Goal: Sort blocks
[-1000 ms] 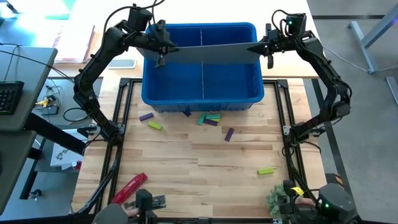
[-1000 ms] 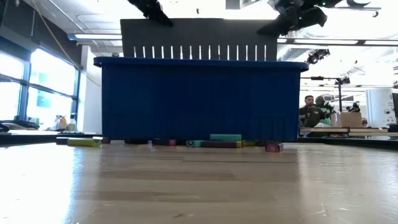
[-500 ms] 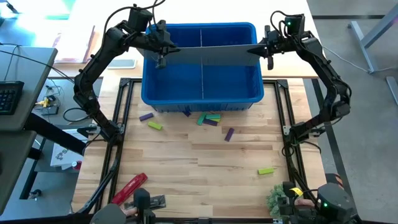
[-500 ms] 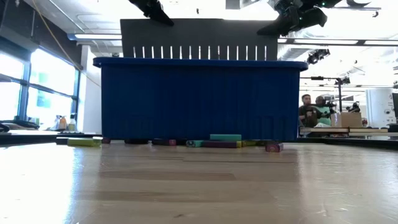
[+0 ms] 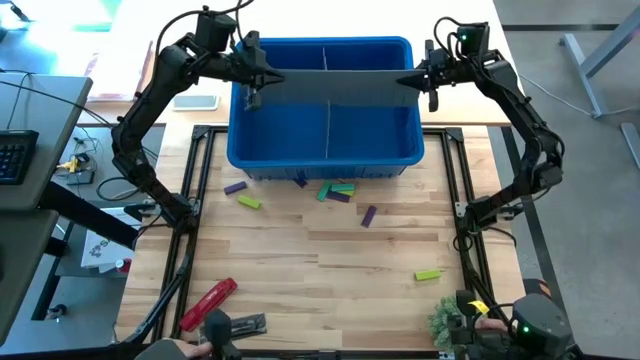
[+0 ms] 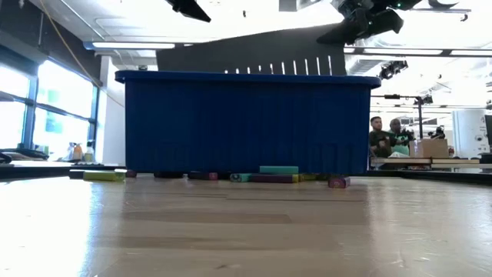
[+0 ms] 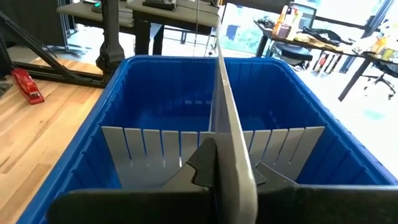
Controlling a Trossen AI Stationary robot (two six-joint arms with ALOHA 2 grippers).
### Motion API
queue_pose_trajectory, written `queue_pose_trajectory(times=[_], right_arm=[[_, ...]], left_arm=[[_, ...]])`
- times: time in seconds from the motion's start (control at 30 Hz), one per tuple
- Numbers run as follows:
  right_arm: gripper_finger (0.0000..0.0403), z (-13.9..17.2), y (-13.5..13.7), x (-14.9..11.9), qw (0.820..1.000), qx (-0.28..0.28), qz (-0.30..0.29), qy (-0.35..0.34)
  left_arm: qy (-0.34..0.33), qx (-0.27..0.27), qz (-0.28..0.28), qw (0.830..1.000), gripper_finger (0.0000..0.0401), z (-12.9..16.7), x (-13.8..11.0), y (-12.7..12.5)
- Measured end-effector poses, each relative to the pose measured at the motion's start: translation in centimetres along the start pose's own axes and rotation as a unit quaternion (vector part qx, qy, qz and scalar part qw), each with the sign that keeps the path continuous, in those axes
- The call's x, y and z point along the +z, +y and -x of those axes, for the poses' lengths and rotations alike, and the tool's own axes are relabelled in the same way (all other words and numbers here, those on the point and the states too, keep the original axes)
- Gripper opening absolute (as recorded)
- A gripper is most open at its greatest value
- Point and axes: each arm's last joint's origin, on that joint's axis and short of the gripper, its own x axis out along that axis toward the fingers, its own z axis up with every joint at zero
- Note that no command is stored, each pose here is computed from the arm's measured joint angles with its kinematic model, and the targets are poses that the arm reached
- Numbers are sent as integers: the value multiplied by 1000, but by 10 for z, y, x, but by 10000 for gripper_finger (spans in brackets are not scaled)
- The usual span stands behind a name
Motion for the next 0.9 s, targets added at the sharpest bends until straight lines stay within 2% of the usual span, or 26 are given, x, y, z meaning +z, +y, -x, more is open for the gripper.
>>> queue_pose_trajectory(times=[0.2, 0.37, 0.7, 0.9], right_arm=[[0, 0, 0, 0, 1000, 1, -1, 0], [0, 0, 1, -1, 1000, 4, -4, 1], [0, 1, 1, -1, 1000, 4, -4, 1], [0, 1, 1, -1, 1000, 4, -3, 1]], left_arm=[[4, 3, 1, 1000, 0, 0, -1, 1], [49, 26, 29, 998, 11, 3, -10, 4], [122, 31, 104, 987, 115, 30, -39, 12], [158, 13, 135, 978, 153, 42, -49, 7]])
